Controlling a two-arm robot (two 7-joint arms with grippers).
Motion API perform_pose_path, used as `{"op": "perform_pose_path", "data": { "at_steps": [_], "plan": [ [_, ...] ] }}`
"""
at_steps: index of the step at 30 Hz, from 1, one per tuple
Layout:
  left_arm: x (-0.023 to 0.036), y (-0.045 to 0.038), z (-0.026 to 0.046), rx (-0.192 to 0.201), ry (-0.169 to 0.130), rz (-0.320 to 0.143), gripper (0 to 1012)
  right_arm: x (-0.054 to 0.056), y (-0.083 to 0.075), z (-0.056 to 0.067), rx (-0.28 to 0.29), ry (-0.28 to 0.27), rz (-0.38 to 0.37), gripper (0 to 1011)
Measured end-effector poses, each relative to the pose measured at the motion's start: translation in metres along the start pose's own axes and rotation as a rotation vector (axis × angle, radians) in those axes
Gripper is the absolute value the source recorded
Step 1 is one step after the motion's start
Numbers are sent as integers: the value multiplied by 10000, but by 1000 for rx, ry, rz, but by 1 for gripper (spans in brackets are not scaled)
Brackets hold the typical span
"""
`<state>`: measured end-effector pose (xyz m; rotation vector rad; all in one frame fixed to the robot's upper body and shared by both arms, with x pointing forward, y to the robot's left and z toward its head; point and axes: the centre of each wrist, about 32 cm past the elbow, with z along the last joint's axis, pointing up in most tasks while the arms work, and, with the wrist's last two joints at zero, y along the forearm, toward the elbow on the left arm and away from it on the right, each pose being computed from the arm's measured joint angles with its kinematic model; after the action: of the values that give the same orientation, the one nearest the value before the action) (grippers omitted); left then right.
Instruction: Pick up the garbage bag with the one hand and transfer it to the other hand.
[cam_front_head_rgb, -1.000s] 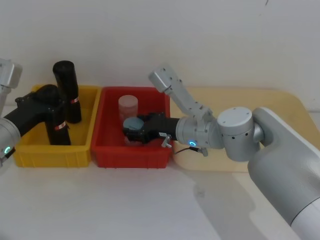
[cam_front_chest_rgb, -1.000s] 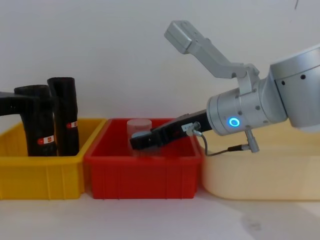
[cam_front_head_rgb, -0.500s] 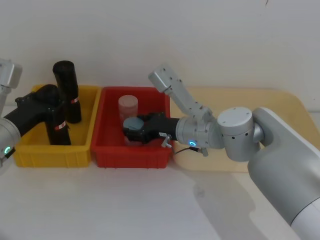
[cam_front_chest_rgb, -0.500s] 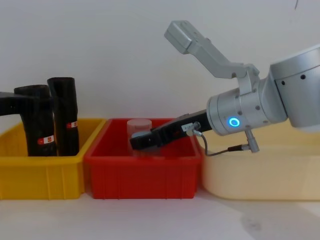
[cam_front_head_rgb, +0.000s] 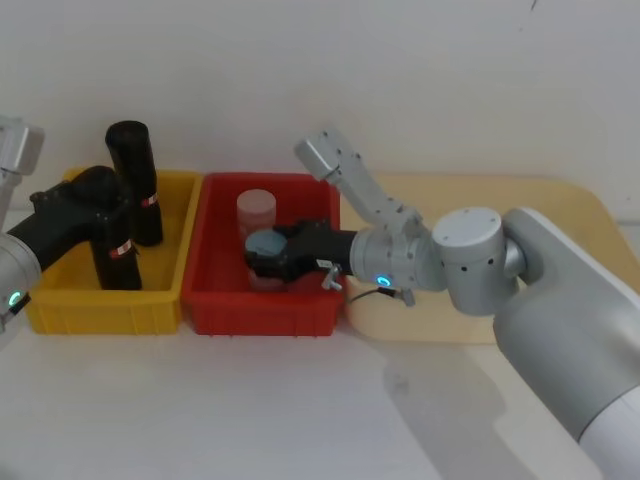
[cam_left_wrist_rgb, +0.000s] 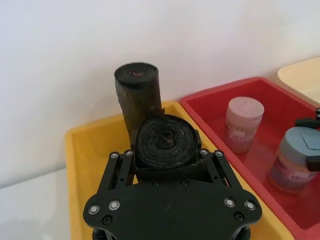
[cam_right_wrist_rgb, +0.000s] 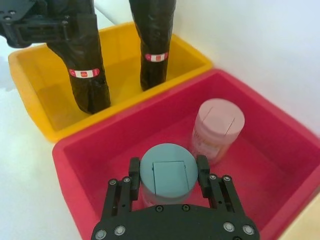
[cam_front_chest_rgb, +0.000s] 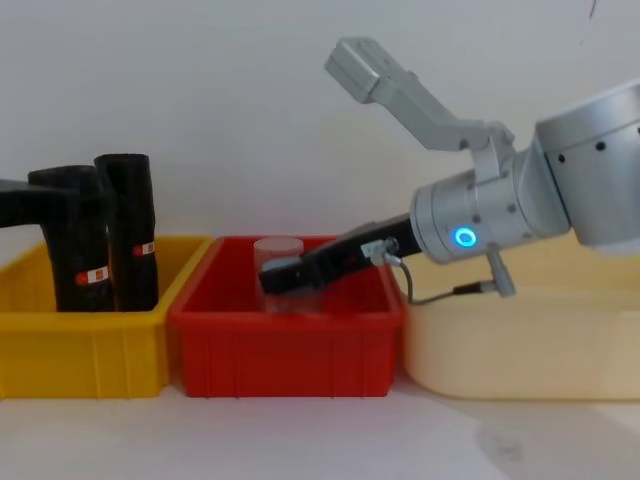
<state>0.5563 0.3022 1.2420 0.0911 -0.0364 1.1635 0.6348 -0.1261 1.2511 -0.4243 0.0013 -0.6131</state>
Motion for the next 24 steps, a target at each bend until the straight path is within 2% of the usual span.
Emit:
{"op": "perform_pose_path", "data": {
  "at_steps": [7,13,14,15,17,18,20,21,22,24],
  "plan": [
    [-23,23,81,-49,-21,15,513,61,-19,195,14,-48,-8,663],
    [-60,56,248,-113,-48,33,513,129,-131,459,56,-109,-30,663],
    [-66,60,271,-121,-52,37,513,129,-131,459,56,-109,-30,663],
    [-81,67,335,-142,-60,40,513,148,-178,528,70,-124,-37,663],
    [-95,71,395,-159,-68,44,513,167,-227,588,82,-136,-46,663],
    [-110,74,461,-178,-76,48,513,185,-280,641,94,-148,-55,661],
    [-131,73,544,-201,-85,50,513,209,-354,703,107,-160,-68,663],
    [-140,71,580,-210,-89,51,513,235,-439,759,121,-172,-83,663],
    [-162,65,658,-229,-96,51,513,247,-475,777,125,-176,-90,661],
    [-182,56,737,-246,-103,50,513,269,-552,816,135,-184,-104,661]
  ]
}}
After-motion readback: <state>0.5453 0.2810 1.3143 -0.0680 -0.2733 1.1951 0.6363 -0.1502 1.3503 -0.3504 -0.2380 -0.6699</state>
